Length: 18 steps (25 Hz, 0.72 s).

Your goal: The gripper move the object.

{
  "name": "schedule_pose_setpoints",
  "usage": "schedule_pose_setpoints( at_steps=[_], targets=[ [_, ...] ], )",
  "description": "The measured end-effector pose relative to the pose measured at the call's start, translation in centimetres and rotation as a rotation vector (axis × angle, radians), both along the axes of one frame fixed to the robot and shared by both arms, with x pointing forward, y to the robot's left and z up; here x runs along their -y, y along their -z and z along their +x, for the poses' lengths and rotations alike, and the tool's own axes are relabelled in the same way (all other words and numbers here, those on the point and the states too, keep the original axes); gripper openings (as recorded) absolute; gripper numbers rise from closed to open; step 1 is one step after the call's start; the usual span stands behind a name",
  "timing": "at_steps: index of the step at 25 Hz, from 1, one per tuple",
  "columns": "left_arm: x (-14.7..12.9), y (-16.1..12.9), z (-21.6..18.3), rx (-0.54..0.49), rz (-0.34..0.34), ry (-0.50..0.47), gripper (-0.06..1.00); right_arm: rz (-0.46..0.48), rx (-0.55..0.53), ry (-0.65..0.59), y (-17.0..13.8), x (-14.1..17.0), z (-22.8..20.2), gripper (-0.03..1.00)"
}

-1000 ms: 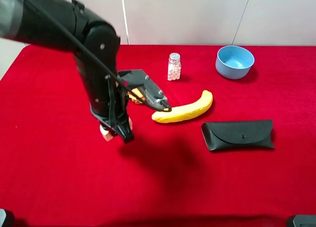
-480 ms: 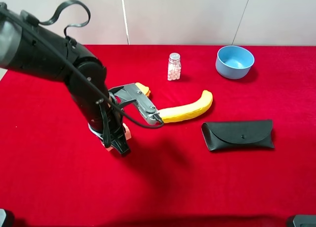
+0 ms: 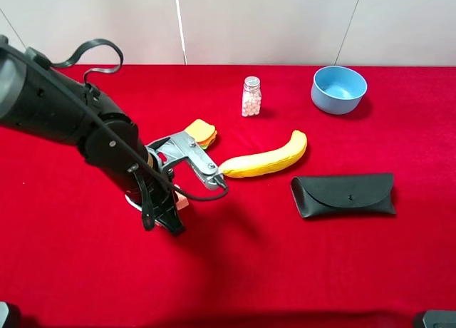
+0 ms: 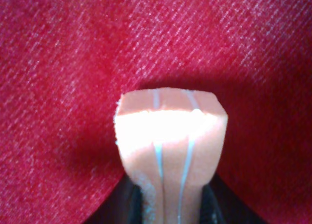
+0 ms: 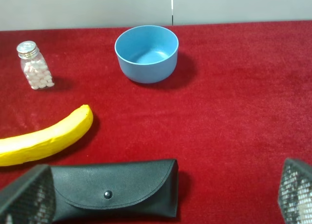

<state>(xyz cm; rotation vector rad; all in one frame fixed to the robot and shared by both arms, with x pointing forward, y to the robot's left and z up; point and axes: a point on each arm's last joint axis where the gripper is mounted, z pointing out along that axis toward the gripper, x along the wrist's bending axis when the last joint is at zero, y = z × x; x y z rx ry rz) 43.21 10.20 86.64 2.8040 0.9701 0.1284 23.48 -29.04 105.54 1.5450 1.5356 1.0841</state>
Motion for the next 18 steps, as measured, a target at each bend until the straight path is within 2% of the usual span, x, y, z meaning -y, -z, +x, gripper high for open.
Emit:
schedule_pose_setpoints(
  at_steps=[18],
  targets=[
    [0.08,0.51,0.08,0.000,0.000,0.000,0.21,0.000,0.000,0.000,0.00,0.00,0.00,0.69]
  ],
)
